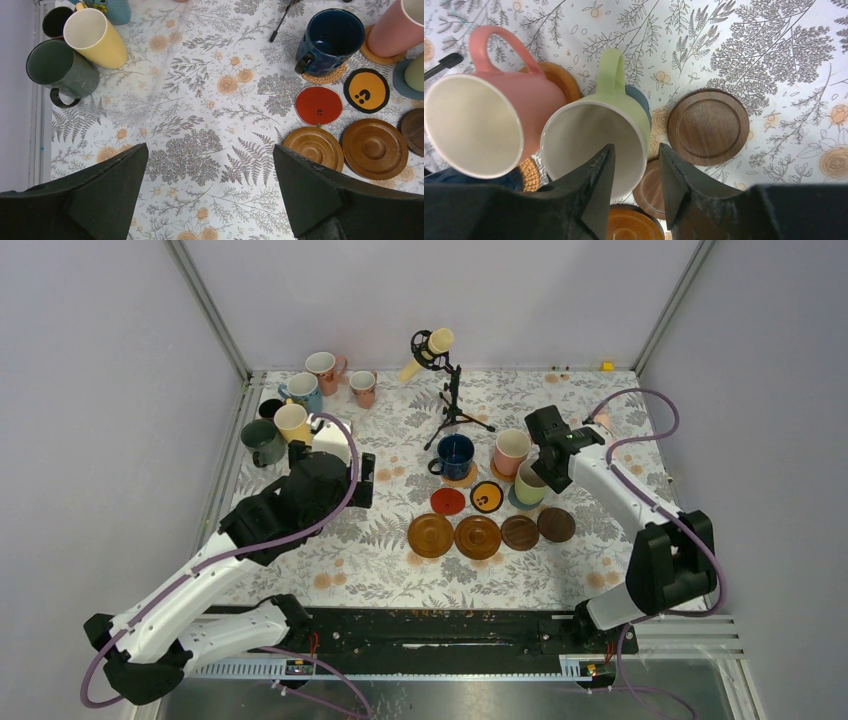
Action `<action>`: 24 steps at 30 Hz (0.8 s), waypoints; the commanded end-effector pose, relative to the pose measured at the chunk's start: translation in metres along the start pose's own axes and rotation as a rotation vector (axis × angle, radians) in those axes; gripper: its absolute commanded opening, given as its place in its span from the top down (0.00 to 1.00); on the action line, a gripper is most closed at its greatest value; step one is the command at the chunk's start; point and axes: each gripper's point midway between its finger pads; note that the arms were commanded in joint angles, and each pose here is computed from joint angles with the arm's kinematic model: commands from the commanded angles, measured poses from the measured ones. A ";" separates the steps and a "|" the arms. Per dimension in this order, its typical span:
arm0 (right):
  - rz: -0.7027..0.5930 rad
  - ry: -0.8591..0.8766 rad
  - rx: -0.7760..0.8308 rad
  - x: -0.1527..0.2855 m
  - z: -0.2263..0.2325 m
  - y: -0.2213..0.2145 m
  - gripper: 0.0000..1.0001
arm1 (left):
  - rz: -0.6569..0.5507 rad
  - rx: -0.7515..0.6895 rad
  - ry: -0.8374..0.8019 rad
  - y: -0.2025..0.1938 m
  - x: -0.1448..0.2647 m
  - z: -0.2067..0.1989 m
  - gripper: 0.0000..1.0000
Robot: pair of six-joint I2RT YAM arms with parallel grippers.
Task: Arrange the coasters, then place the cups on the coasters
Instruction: Place the cup on the coaster.
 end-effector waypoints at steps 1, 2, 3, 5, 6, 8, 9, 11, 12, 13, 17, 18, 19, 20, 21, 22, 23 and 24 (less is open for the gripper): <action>-0.040 0.075 -0.018 0.036 0.003 0.028 0.51 | -0.047 0.048 0.067 0.013 -0.002 0.009 0.01; -0.041 0.095 -0.011 0.041 0.003 0.030 0.49 | -0.046 0.053 0.073 0.014 -0.003 0.010 0.01; -0.040 0.117 0.001 0.048 0.003 0.032 0.47 | -0.044 0.060 0.075 0.015 -0.004 0.010 0.01; -0.036 0.175 0.040 0.059 0.006 0.035 0.45 | -0.035 0.078 0.054 0.018 -0.006 0.008 0.01; -0.035 0.208 0.061 0.065 0.007 0.036 0.42 | -0.025 0.097 0.039 0.019 -0.009 0.007 0.01; -0.019 0.296 0.134 0.076 0.011 0.033 0.32 | 0.004 0.145 0.021 0.020 -0.017 0.007 0.02; -0.012 0.356 0.177 0.084 0.012 0.030 0.28 | 0.021 0.177 0.016 0.020 -0.023 0.009 0.03; -0.010 0.471 0.260 0.097 0.014 0.025 0.23 | 0.048 0.250 0.026 0.022 -0.035 0.017 0.05; -0.020 0.520 0.298 0.105 0.013 0.025 0.22 | 0.053 0.290 0.027 0.024 -0.041 0.021 0.07; -0.033 0.552 0.329 0.111 0.011 0.025 0.20 | 0.053 0.327 0.044 0.027 -0.048 0.028 0.07; -0.094 0.668 0.361 0.137 -0.002 0.030 0.13 | -0.009 0.438 0.091 0.055 -0.077 0.053 0.11; -0.100 0.691 0.356 0.142 -0.005 0.030 0.09 | -0.022 0.461 0.101 0.062 -0.086 0.059 0.11; -0.104 0.717 0.351 0.148 -0.007 0.030 0.05 | -0.025 0.484 0.107 0.067 -0.096 0.063 0.12; -0.106 0.745 0.351 0.153 -0.008 0.029 0.01 | -0.024 0.504 0.109 0.071 -0.106 0.067 0.14; -0.105 0.771 0.352 0.158 -0.010 0.027 0.01 | -0.024 0.521 0.112 0.077 -0.117 0.071 0.15; -0.103 0.801 0.352 0.164 -0.011 0.025 0.00 | -0.022 0.532 0.116 0.081 -0.129 0.074 0.17; -0.100 0.819 0.354 0.166 -0.013 0.023 0.01 | -0.014 0.548 0.122 0.084 -0.143 0.077 0.17; -0.093 0.831 0.358 0.167 -0.014 0.020 0.01 | 0.013 0.565 0.116 0.084 -0.162 0.078 0.18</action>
Point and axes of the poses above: each gripper's point midway between its finger pads, its own x axis back along the fingers, its own z axis along the line the jaws close on, y = z × x, and after that the axes turned 4 degrees about -x, right-handed
